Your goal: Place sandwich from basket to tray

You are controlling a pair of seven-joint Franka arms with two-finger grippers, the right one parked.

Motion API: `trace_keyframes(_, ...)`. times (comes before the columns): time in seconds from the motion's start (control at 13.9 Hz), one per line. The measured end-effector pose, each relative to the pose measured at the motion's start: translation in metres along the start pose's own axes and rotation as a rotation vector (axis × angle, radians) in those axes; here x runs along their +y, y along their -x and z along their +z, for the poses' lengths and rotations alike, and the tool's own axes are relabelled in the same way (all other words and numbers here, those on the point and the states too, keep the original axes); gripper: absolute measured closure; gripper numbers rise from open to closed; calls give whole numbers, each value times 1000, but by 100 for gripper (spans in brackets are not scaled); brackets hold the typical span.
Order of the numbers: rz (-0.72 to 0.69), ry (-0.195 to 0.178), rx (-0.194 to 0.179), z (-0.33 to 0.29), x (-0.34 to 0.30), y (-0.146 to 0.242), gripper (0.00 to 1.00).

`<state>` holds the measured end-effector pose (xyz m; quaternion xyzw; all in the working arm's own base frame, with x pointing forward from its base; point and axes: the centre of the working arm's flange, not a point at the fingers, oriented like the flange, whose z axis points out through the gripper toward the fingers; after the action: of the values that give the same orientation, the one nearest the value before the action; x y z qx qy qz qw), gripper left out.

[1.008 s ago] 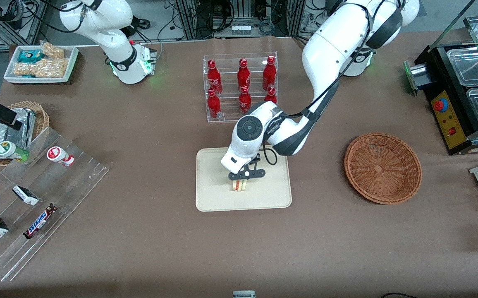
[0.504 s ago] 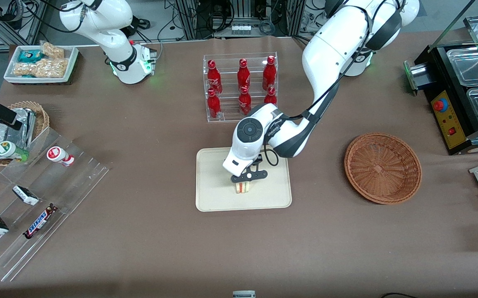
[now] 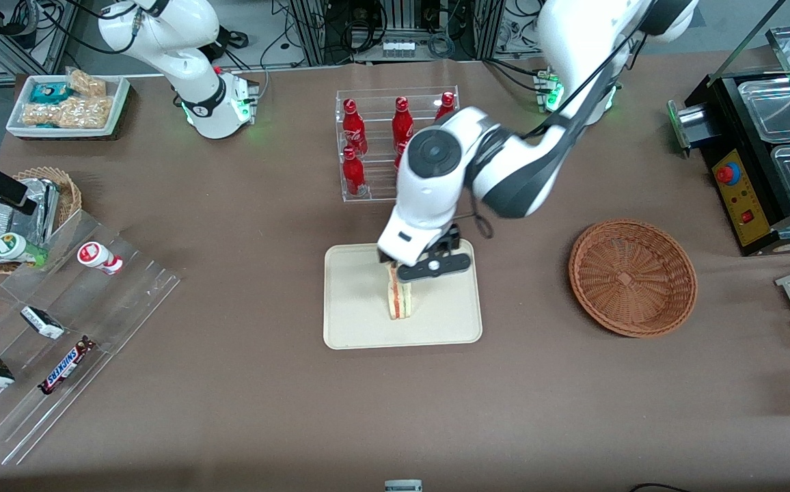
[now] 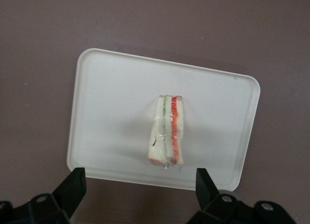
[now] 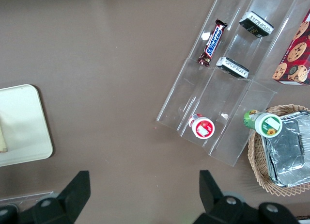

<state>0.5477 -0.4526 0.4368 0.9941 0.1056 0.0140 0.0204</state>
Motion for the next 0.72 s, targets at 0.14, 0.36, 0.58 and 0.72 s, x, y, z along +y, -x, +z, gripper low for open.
trace_keyframes(0.14,-30,-50,-19,-17,-32,-16,0)
trace_keyframes(0.36,-93,-87,-38,-8,-81,-51,0)
trace_keyframes(0.58,-71,-113,-54,-8,-139,-80,0)
trace_keyframes(0.72,-47,-126,-56,-16,-175,-87,0)
